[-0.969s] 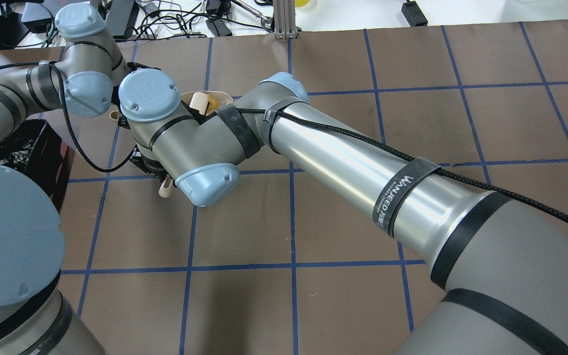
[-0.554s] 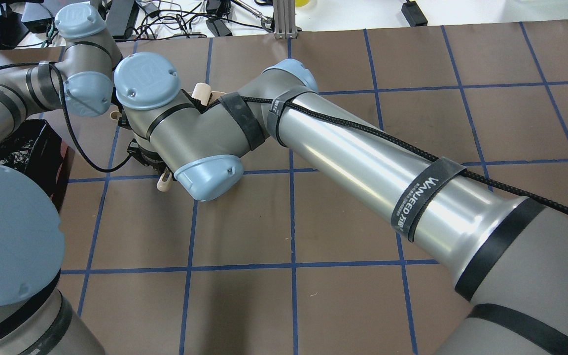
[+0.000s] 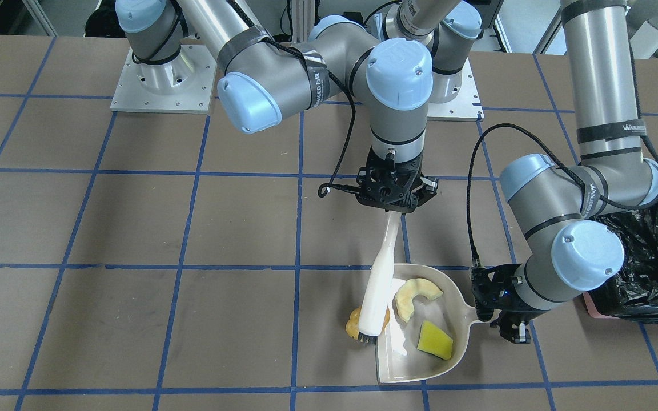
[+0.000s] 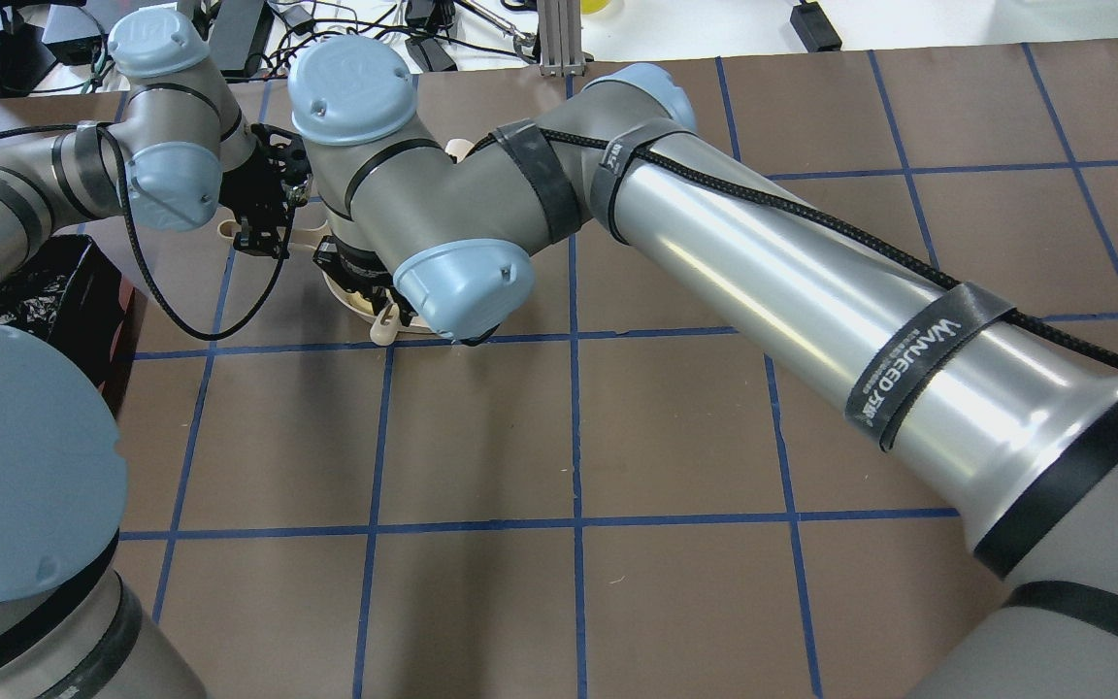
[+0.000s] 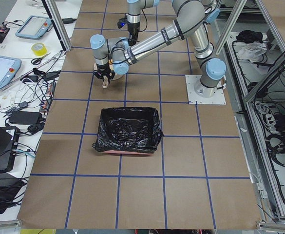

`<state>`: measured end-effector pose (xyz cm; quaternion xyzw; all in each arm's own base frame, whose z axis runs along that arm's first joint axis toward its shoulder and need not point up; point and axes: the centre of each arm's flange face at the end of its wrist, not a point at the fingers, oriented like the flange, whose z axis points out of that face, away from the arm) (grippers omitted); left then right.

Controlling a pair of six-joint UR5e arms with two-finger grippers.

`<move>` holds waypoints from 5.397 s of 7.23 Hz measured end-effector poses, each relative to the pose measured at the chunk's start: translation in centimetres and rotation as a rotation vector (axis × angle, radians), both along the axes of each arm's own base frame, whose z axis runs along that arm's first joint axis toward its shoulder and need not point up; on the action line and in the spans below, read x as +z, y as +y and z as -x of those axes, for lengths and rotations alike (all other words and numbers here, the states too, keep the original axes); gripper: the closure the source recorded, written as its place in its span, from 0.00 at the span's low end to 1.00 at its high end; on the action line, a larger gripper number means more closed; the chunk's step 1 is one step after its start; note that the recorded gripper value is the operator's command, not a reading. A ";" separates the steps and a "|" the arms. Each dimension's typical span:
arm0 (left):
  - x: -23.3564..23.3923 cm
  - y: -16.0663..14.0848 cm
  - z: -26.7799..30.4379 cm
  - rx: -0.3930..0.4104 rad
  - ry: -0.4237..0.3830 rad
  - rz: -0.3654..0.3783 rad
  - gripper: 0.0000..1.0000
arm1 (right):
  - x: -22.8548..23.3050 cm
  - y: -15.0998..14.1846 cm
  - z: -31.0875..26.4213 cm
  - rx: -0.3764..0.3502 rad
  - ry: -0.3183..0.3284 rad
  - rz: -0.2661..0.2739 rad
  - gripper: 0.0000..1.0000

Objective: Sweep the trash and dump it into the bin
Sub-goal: 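Sweep the brown potato into the dustpan with the right-held brush, then lift the loaded dustpan with the left gripper while the right withdraws the brush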

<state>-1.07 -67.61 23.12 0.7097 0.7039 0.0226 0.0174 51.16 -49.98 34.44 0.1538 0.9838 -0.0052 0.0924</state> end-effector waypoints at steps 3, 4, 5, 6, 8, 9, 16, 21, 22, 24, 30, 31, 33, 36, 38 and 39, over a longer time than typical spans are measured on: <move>-0.1 0.0 0.0 0.000 0.000 -0.001 1.00 | -0.8 -2.6 3.9 0.059 0.094 -0.002 1.00; -0.1 0.0 0.0 0.000 0.000 -0.002 1.00 | -1.5 -3.8 5.6 0.094 0.132 -0.002 1.00; -0.1 0.0 0.0 0.001 0.000 -0.002 1.00 | -2.7 -4.5 6.7 0.127 0.161 -0.006 1.00; -0.2 0.0 0.0 0.001 0.000 -0.002 1.00 | -4.5 -5.2 7.4 0.150 0.187 -0.010 1.00; -0.2 0.0 0.0 0.002 0.000 -0.003 1.00 | -8.4 -6.5 7.4 0.161 0.213 0.004 1.00; -0.2 0.0 0.0 0.002 0.000 -0.003 1.00 | -9.7 -6.8 7.2 0.157 0.216 0.004 1.00; -0.1 0.0 0.1 0.006 -0.010 -0.003 1.00 | -11.5 -4.4 1.7 0.026 0.126 -0.007 1.00; 0.0 -0.1 1.2 -0.013 -0.017 0.000 1.00 | -9.5 -1.8 -3.1 0.082 0.062 0.057 1.00; 0.0 -0.1 1.2 -0.013 -0.016 0.000 1.00 | -9.4 -1.3 -3.8 0.087 0.057 0.061 1.00; 0.0 -0.1 1.3 -0.014 -0.015 0.000 1.00 | -9.1 -1.2 -4.0 0.096 0.051 0.073 1.00; 0.1 -0.1 1.3 -0.015 -0.010 0.001 1.00 | -5.2 -4.5 1.9 0.100 0.119 0.074 1.00; 0.1 0.0 1.3 -0.015 -0.005 0.002 1.00 | -3.6 -5.5 5.1 0.118 0.157 0.045 1.00; 0.7 0.2 1.1 -0.003 0.043 0.016 1.00 | 0.8 -7.4 14.9 0.174 0.221 -0.030 1.00; 2.3 0.6 -1.2 0.073 0.269 0.044 1.00 | 2.2 -7.5 29.9 0.262 0.295 -0.056 1.00; 3.8 1.6 -5.6 0.183 0.442 0.008 1.00 | 1.4 -7.8 39.5 0.290 0.299 -0.056 1.00; 5.0 2.3 -7.0 0.212 0.470 -0.001 1.00 | 0.8 -8.0 44.0 0.317 0.296 -0.049 1.00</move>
